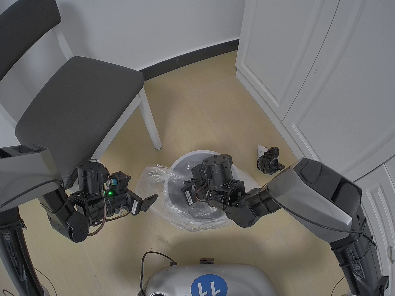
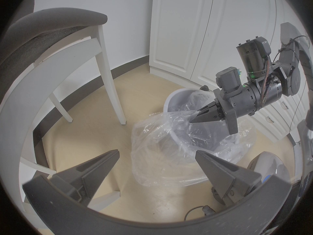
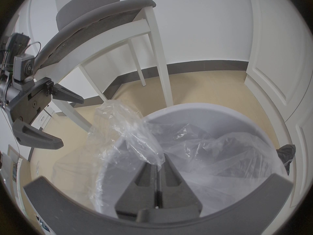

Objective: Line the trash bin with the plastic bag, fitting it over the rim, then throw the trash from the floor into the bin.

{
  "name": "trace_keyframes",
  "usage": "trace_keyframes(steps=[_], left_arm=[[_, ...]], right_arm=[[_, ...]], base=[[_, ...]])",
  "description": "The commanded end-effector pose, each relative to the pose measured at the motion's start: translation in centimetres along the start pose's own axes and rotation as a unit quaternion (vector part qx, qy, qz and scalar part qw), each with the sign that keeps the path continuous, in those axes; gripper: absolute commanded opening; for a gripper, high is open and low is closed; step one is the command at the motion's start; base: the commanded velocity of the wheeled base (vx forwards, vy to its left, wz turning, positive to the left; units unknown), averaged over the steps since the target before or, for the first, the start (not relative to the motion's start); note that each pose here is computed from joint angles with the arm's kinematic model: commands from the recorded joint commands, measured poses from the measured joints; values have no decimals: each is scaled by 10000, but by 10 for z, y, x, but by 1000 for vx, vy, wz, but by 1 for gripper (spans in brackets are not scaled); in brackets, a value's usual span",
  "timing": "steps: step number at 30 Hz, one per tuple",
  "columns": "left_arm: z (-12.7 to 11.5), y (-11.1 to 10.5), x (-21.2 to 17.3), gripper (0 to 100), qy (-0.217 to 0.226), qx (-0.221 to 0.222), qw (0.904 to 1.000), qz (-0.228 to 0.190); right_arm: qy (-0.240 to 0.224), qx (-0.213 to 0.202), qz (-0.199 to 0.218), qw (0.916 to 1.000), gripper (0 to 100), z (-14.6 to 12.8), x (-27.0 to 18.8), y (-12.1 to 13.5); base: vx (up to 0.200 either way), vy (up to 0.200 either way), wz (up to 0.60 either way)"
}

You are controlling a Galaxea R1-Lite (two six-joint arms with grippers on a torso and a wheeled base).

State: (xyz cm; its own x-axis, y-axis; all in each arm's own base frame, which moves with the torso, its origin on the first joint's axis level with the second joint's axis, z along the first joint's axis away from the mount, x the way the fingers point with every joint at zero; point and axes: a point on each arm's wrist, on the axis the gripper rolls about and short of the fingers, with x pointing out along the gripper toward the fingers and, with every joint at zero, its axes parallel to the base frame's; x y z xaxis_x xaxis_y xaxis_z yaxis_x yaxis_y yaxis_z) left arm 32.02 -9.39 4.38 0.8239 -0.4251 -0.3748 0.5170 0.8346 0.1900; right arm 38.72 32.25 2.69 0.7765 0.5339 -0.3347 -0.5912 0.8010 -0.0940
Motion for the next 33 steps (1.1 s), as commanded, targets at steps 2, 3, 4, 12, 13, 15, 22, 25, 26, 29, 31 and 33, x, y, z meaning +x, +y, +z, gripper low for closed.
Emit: trace_keyframes(steps=[2, 3, 4, 12, 13, 15, 22, 25, 26, 29, 31, 33], left_arm=[[-1, 0, 2, 100, -38, 9, 10000, 9], [0, 0, 1, 100, -67, 15, 10000, 17], [0, 0, 1, 100, -82, 17, 10000, 22], [1, -3, 3, 100, -114, 34, 9999, -21], [1, -3, 3, 100, -143, 39, 9999, -13], [1, -3, 4, 100, -186, 48, 9998, 0], [-2, -4, 7, 100, -182, 52, 9998, -16], [-3, -5, 8, 100, -169, 52, 9998, -27], [-3, -5, 9, 100, -169, 52, 9998, -27], [-3, -7, 11, 100, -183, 44, 9998, -61], [-3, -8, 13, 100, -222, 59, 9997, -64], [-4, -9, 15, 100, -254, 72, 9996, 42]], right_arm=[[-38, 41, -41, 10000, 0, 2, 0, -4], [-113, 43, -53, 9999, 0, 10, -4, -6], [-182, 49, -58, 9998, 0, 18, -9, -7], [-356, -356, -244, 9984, 0, 37, -20, -19], [-373, -424, -279, 9980, 0, 38, -20, -21], [-427, -482, -319, 9974, 0, 40, -20, -23], [-577, -600, -416, 9957, 0, 49, -19, -28], [-652, -744, -569, 9935, 0, 54, -17, -35], [-677, -817, -625, 9924, 0, 55, -16, -37], [-698, -1030, -795, 9890, 0, 55, -11, -44], [-728, -1121, -841, 9875, 0, 55, -7, -44], [-758, -1220, -881, 9857, 0, 55, -3, -44]], base=[[0, 0, 0], [0, 0, 0], [0, 0, 0], [0, 0, 0], [0, 0, 0], [0, 0, 0], [0, 0, 0], [0, 0, 0], [0, 0, 0], [0, 0, 0], [0, 0, 0], [0, 0, 0]])
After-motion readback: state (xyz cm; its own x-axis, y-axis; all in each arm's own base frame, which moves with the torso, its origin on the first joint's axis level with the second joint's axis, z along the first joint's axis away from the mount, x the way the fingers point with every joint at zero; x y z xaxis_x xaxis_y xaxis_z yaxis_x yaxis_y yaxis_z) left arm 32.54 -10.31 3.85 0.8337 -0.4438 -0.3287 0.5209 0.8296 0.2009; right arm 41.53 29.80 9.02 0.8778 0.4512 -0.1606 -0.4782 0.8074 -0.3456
